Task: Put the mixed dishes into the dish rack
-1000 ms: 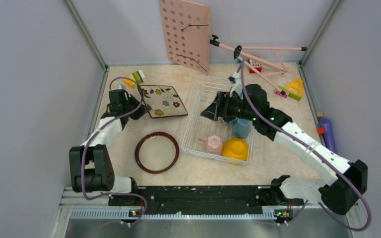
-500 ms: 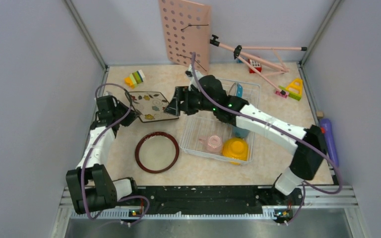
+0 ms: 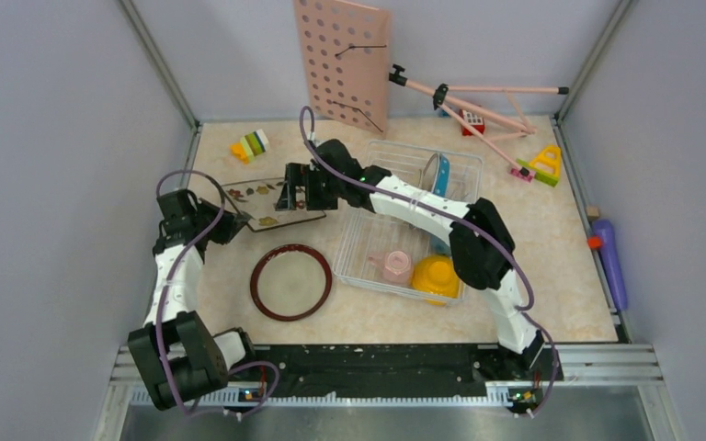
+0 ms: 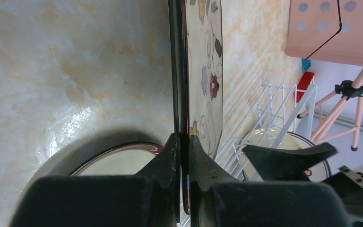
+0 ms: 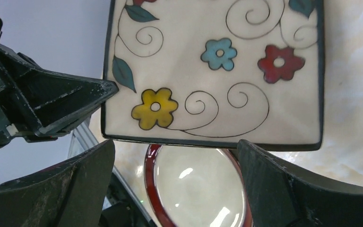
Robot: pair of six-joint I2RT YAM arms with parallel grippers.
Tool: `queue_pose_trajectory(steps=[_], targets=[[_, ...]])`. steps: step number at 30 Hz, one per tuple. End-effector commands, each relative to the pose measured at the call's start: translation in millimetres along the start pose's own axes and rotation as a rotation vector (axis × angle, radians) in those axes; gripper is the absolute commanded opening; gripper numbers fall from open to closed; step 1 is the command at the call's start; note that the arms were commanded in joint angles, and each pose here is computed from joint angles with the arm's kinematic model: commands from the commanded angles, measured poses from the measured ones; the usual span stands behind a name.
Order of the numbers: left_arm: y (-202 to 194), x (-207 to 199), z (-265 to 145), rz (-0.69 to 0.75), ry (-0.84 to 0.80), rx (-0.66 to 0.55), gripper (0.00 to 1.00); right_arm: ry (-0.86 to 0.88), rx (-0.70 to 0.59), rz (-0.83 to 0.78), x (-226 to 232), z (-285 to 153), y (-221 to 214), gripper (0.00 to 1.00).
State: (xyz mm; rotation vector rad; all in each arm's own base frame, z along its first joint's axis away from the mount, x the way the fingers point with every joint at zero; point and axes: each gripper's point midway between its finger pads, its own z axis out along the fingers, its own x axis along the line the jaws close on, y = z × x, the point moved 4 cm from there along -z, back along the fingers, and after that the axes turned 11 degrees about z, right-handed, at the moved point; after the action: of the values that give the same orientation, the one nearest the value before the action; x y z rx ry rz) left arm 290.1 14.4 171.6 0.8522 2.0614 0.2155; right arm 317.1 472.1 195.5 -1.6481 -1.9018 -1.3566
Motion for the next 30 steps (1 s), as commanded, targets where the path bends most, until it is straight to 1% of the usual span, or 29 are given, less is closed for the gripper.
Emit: queue_pose_trajectory(steps=[1, 3, 8, 10, 15, 20, 26, 29, 30], targets=[[25, -39, -11, 0.013, -0.222, -0.055, 0.0, 0.031, 0.026, 0.224, 2, 7, 3, 0.99], [22, -37, -9, 0.003, -0.227, -0.046, 0.0, 0.015, 0.005, 0.343, 0, 10, 6, 0.99], [16, -28, 0, -0.041, -0.232, -0.038, 0.0, -0.105, -0.055, 0.518, -3, 4, 13, 0.99], [14, -24, 4, -0.081, -0.229, -0.041, 0.0, -0.162, -0.047, 0.602, -9, 1, 9, 0.99], [9, -20, 10, -0.144, -0.262, -0.052, 0.0, -0.22, -0.027, 0.72, -15, -2, -1, 0.99], [6, -19, 12, -0.182, -0.287, -0.047, 0.0, -0.236, -0.023, 0.78, -25, 11, -9, 0.99], [2, -25, 11, -0.198, -0.34, -0.01, 0.0, -0.197, -0.036, 0.821, -32, 30, -6, 0.98], [3, -24, 9, -0.188, -0.343, -0.014, 0.0, -0.186, -0.052, 0.823, -33, 34, -2, 0.95], [3, -25, 9, -0.181, -0.351, -0.012, 0.0, -0.187, -0.063, 0.822, -33, 34, 0, 0.91]])
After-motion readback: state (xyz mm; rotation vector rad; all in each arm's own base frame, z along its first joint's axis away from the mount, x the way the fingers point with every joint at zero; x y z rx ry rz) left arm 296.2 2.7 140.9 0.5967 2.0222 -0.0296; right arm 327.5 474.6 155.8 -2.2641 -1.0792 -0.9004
